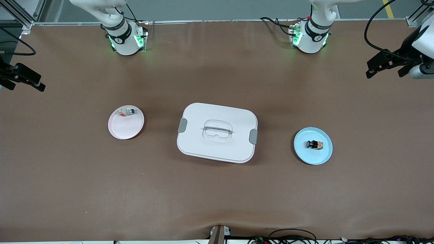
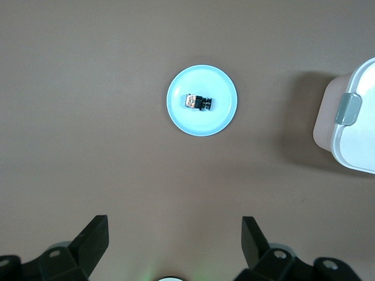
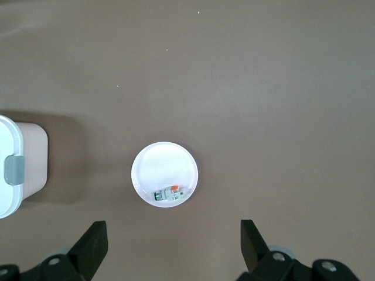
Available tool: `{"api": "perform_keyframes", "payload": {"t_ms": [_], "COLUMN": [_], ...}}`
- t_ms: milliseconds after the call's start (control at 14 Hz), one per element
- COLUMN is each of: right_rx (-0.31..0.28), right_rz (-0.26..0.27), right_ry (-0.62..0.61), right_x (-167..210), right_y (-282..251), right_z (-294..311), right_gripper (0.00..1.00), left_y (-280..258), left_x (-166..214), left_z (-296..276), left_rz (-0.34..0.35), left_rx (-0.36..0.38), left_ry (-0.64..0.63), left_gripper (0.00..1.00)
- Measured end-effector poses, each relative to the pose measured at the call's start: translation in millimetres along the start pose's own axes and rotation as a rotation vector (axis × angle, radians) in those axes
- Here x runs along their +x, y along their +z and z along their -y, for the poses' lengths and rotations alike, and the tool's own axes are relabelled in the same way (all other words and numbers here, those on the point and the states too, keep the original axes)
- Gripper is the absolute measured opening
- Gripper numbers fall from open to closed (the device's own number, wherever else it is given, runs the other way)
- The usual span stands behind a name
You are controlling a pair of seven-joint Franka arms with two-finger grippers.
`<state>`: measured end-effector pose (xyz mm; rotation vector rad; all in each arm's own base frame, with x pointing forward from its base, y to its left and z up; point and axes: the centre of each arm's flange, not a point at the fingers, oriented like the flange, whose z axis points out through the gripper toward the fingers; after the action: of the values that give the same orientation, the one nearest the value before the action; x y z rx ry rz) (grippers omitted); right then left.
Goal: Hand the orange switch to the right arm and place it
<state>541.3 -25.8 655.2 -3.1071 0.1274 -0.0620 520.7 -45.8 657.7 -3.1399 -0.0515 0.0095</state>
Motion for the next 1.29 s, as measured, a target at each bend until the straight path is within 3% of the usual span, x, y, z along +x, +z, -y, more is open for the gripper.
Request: {"api": "perform_keyframes", "payload": {"t_ms": [429,643,857,1286], "right_rx": [-0.001,-0.006,-0.009,-0.007], "right_rz": [0.009,0.113,0.165,0.153], "right_ry": [0.003,0.007,0.002,0.0], "right_x": [0.9,23.1,41.4,40.6], "right_y": [3.3,59.8,98.9,89.0], "right_z": [-1.6,-3.3,-3.6,-2.5], "right_gripper": [1.0,1.0,1.0,1.0], "left_y": [41.8,68.5,102.7,191.8], "left_x": [24.6,41.3,52.5,57.9], "left_z": [4.6,1.5,-3.3,-11.7], "left_rz": [0.076,0.093,0.077,-0.02], "left_rx": [0.0,-0.003,-0.006,-0.017], "left_ry": [-0.001,0.006,0.013,0.025], "left_gripper": [1.0,1.0,1.0,1.0]}}
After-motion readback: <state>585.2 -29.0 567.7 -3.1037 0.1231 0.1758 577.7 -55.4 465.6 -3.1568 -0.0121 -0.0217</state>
